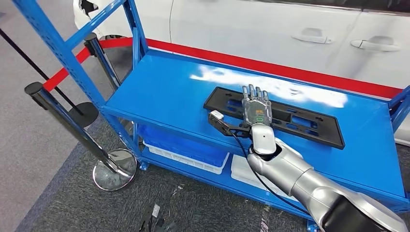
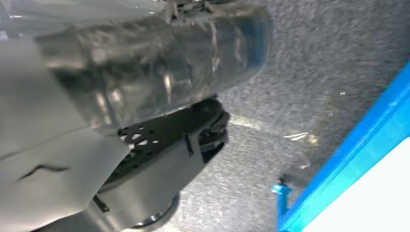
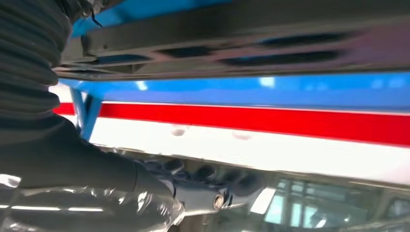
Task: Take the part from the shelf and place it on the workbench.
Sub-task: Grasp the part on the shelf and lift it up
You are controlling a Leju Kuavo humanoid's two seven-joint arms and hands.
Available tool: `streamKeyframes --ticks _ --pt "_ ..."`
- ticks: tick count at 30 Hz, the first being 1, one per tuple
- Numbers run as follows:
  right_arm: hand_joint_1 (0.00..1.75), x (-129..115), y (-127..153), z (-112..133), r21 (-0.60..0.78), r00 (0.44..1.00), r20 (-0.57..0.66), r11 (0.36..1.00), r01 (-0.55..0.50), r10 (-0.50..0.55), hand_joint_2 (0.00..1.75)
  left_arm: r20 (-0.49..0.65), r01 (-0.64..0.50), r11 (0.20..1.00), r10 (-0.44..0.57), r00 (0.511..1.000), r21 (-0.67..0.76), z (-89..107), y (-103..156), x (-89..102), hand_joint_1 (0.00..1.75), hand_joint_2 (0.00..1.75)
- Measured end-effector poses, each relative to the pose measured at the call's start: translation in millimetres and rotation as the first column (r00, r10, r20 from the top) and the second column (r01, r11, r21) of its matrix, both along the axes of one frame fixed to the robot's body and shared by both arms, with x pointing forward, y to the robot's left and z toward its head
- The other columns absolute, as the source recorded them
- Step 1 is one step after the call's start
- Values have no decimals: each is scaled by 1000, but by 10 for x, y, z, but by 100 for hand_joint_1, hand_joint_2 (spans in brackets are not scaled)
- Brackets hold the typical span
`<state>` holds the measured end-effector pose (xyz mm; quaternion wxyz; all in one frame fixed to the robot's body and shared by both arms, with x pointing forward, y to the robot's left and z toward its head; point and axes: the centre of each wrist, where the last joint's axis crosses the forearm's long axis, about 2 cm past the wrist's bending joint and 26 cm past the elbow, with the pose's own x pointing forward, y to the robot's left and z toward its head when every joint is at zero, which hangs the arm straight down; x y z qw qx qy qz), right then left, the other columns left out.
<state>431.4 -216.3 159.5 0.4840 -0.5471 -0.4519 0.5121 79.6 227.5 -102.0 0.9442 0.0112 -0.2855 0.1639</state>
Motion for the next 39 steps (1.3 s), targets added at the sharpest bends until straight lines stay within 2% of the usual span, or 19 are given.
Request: streamKeyframes --ticks 8,9,12,13,20,24,39 --pt "0 75 -512 84 -103 998 -31 993 59 -62 175 -6 0 1000 0 1000 -7 -6 -4 -34 0 0" --pt "16 70 -562 83 -111 997 -33 992 63 -67 175 -7 -1 1000 1 1000 -7 -6 -4 -36 0 0" --pt "144 63 -660 101 -123 997 -27 990 67 -71 175 -5 -1 1000 0 1000 -7 -6 -1 -30 0 0" --pt "172 60 -681 102 -126 997 -26 990 68 -72 175 -3 0 1000 0 1000 -7 -4 -2 -23 0 0" --pt "171 -7 -856 41 -148 994 -57 986 80 -89 175 -3 -4 1000 4 1000 -7 -5 1 -22 0 0" --pt "174 -51 -879 -7 -145 994 -66 986 76 -87 175 -5 -5 1000 5 1000 -6 -6 2 -26 0 0" --pt "172 -54 -890 64 -101 997 -25 992 73 -76 175 -2 -3 1000 3 1000 2 -6 12 -19 0 0"
